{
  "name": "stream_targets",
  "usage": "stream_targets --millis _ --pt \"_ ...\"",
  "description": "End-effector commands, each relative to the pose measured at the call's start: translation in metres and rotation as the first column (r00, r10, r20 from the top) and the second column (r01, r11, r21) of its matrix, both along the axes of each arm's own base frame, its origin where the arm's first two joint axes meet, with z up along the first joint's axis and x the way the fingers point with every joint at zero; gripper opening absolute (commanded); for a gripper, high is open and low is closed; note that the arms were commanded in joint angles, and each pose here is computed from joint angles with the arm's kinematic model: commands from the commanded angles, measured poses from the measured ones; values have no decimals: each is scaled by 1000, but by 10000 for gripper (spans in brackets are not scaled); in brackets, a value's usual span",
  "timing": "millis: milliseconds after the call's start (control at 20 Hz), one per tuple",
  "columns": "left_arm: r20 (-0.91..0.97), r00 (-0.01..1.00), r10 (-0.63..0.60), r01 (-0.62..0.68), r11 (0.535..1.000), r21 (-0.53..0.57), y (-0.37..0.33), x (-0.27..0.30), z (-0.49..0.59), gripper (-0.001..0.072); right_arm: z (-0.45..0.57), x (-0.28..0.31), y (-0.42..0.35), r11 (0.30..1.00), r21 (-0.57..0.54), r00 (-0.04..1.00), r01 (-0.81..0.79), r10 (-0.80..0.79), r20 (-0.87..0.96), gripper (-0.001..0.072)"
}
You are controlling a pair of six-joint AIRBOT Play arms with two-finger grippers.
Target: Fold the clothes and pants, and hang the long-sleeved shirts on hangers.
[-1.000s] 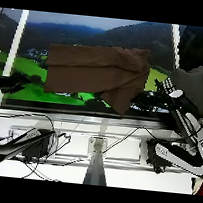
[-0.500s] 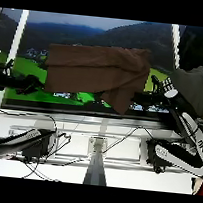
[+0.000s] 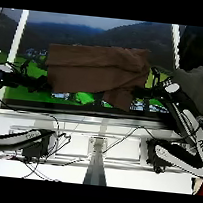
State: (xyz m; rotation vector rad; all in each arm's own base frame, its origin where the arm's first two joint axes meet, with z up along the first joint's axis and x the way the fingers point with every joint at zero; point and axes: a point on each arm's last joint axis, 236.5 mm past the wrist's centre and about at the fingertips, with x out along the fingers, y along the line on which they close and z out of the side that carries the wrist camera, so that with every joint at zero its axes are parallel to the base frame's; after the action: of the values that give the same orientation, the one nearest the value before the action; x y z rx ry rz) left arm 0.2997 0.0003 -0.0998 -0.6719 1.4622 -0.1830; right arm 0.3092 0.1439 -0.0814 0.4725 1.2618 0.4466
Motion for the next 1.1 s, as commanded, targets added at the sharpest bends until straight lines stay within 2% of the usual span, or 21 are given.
stream_targets --millis 0,150,350,500,650,800,950,1050 --pt "10 998 -63 64 998 -28 -1 1 14 12 20 9 5 998 1 997 -62 62 40 14" --pt "53 981 -186 189 979 -71 0 3 52 11 57 11 12 988 7 985 -152 151 84 13" --pt "106 927 -360 373 916 -151 -3 -11 110 11 124 -9 21 970 20 954 -242 234 185 13" --pt "211 912 -352 384 913 -140 0 -7 136 11 169 -31 23 974 30 942 -226 210 263 13" --pt "317 913 -257 307 944 -120 6 19 148 11 197 -15 17 992 37 923 -122 100 371 12" --pt "371 914 -165 191 981 -35 16 64 132 11 195 43 -3 995 69 897 76 -99 430 11" --pt "401 916 16 -26 999 18 34 119 107 11 161 107 -30 952 107 852 288 -306 426 12" --pt "438 888 137 -143 990 -19 34 155 95 11 128 136 -39 912 137 836 386 -409 367 12"
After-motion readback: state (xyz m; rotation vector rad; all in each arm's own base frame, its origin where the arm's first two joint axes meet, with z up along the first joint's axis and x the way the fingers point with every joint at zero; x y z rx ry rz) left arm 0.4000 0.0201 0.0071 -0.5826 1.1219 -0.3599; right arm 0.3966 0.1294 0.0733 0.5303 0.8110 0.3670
